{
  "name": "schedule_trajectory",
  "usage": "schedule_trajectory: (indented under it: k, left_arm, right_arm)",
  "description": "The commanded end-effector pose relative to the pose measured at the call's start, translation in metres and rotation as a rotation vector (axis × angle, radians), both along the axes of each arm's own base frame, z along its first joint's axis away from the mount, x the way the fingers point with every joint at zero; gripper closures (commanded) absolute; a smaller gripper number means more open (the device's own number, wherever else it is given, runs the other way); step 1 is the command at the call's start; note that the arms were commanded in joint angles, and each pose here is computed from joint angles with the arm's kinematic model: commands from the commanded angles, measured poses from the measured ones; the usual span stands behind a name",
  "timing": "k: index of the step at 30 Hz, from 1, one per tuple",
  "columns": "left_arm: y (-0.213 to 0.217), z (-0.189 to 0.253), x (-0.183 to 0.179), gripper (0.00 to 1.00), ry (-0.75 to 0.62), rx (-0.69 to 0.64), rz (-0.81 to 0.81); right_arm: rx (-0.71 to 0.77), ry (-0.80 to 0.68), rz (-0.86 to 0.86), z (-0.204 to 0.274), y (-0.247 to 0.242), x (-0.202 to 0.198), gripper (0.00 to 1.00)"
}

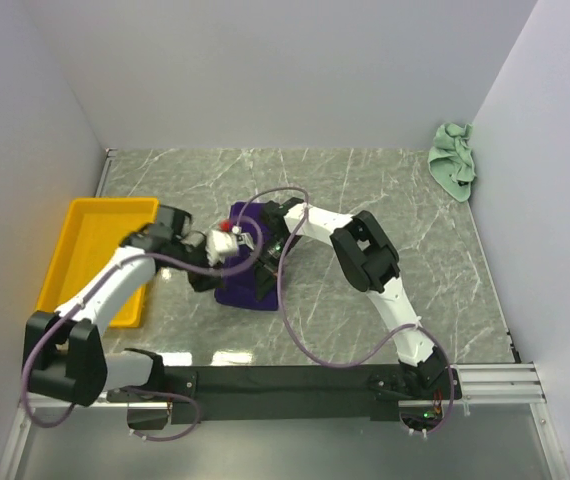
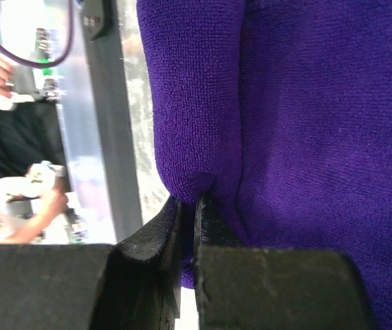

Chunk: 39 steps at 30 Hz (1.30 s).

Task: Roll the towels
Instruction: Roll the towel

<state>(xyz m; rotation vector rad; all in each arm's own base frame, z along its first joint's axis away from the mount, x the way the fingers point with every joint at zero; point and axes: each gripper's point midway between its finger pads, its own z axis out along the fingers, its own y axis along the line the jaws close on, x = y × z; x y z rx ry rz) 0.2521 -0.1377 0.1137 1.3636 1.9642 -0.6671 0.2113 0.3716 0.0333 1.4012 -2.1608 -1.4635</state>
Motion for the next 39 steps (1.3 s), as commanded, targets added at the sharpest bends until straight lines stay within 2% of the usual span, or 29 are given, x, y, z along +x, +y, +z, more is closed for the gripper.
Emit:
schedule_trajectory:
  k: [1,10,15,18,20,21,24,25,27,29,30,33,39]
  left_arm:
    - [-0.023,-0.004,0.004,0.40,-0.242,0.108,-0.160]
    - [-0.052,-0.048,-0.022,0.33,-0.282,0.206,-0.335]
    - [-0.047,-0.084,-0.025,0.38,-0.248,0.291,-0.336]
    - [-0.042,-0.096,-0.030,0.50,-0.180,0.324,-0.334]
    - [-0.042,-0.098,-0.034,0.65,-0.147,0.336,-0.348]
    - [-0.038,-0.099,-0.043,0.78,-0.104,0.348,-0.360]
    - [-0.039,-0.096,-0.057,0.95,-0.030,0.333,-0.398]
    - [-0.039,-0.096,-0.067,0.97,0.033,0.322,-0.416]
    - [-0.036,-0.097,-0.078,0.99,0.099,0.326,-0.435]
    - [-0.035,-0.097,-0.087,0.99,0.193,0.320,-0.439]
    - [-0.036,-0.096,-0.087,0.99,0.220,0.312,-0.439]
    - [-0.037,-0.094,-0.087,0.99,0.336,0.309,-0.427]
    - [-0.037,-0.099,-0.062,0.96,0.568,0.300,-0.357]
  right_arm:
    - [-0.148,0.043,0.005,-0.041,-0.021,-0.006,1.00]
    - [-0.162,0.047,-0.040,-0.048,-0.024,0.005,1.00]
    - [-0.151,0.040,-0.057,-0.046,-0.020,0.009,1.00]
    - [-0.157,0.024,-0.064,-0.043,-0.020,0.011,1.00]
    - [-0.164,0.023,-0.074,-0.041,-0.023,0.013,1.00]
    - [-0.159,0.013,-0.095,-0.033,-0.023,0.018,0.99]
    - [-0.126,-0.038,-0.157,-0.006,-0.025,0.033,0.73]
    - [-0.126,-0.057,-0.187,0.001,-0.030,0.040,0.63]
    - [-0.106,-0.132,-0.246,0.031,-0.033,0.058,0.55]
    - [-0.125,-0.210,-0.307,0.047,-0.047,0.078,0.52]
    - [-0.097,-0.265,-0.351,0.069,-0.050,0.088,0.47]
    - [-0.100,-0.350,-0.462,0.091,-0.079,0.107,0.45]
    - [-0.163,-0.458,-0.457,0.097,-0.122,0.087,0.42]
